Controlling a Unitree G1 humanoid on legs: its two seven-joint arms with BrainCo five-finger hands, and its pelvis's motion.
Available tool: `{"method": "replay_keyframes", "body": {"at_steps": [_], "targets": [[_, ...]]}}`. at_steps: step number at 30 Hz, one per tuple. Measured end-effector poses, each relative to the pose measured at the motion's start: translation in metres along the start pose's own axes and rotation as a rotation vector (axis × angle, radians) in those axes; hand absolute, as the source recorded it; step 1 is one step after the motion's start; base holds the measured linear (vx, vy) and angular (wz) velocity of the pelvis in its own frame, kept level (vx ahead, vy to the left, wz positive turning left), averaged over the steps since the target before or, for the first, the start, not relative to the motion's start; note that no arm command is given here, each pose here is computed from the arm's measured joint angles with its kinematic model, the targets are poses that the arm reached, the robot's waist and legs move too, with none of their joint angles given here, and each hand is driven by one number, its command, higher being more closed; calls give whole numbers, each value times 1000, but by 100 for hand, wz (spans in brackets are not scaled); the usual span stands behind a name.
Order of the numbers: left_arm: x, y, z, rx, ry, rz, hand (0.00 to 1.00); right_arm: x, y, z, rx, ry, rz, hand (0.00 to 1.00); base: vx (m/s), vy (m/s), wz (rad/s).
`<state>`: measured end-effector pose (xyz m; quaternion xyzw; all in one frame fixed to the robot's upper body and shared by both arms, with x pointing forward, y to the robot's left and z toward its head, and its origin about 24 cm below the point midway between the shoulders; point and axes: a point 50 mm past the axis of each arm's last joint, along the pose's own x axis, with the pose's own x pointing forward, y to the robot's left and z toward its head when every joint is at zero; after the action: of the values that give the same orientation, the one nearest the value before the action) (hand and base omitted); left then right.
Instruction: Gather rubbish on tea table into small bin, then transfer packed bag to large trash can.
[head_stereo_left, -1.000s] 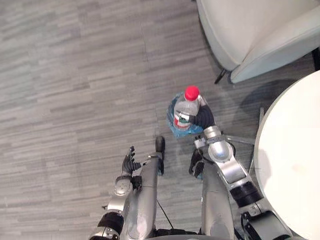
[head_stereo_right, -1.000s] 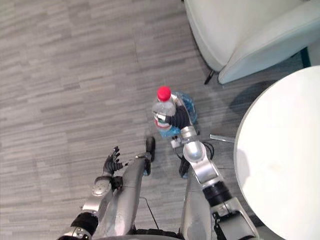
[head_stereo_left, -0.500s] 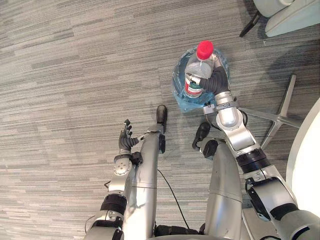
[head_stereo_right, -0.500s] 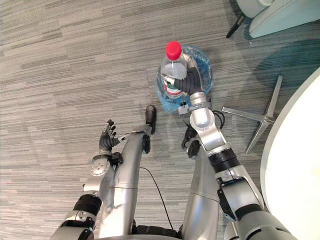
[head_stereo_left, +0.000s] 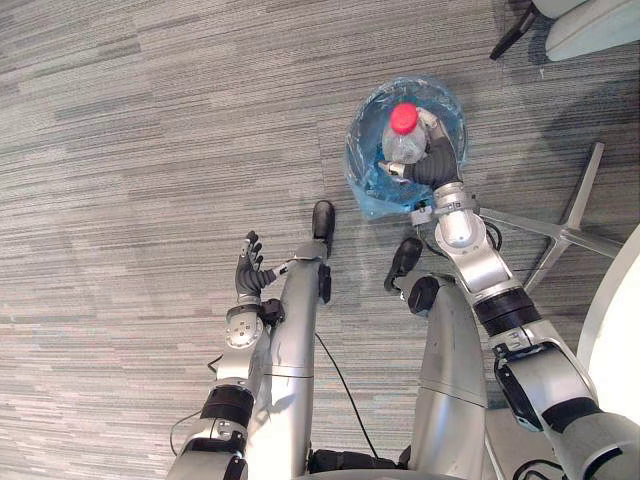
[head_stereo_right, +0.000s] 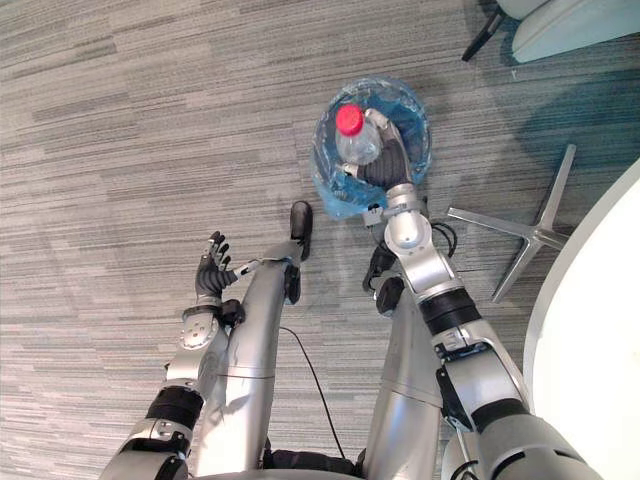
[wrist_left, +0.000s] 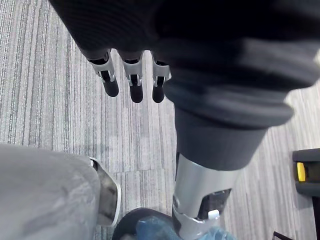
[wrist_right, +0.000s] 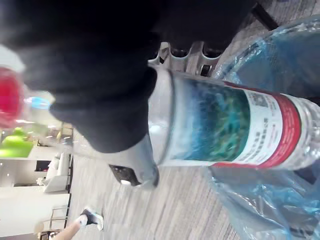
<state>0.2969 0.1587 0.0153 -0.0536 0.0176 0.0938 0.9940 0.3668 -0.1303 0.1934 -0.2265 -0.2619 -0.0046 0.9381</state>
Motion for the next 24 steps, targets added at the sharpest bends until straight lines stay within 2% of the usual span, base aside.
{"method": "replay_keyframes", "body": {"at_steps": [14,24], "targets": [[1,6,0,8,7,19,0,-23,26,-12,-5,40,34,0,-8,-1,-2],[1,11,-3,23,29,32,0,-44,40,9,22,-57,62,0,-31,-14,-6]]}}
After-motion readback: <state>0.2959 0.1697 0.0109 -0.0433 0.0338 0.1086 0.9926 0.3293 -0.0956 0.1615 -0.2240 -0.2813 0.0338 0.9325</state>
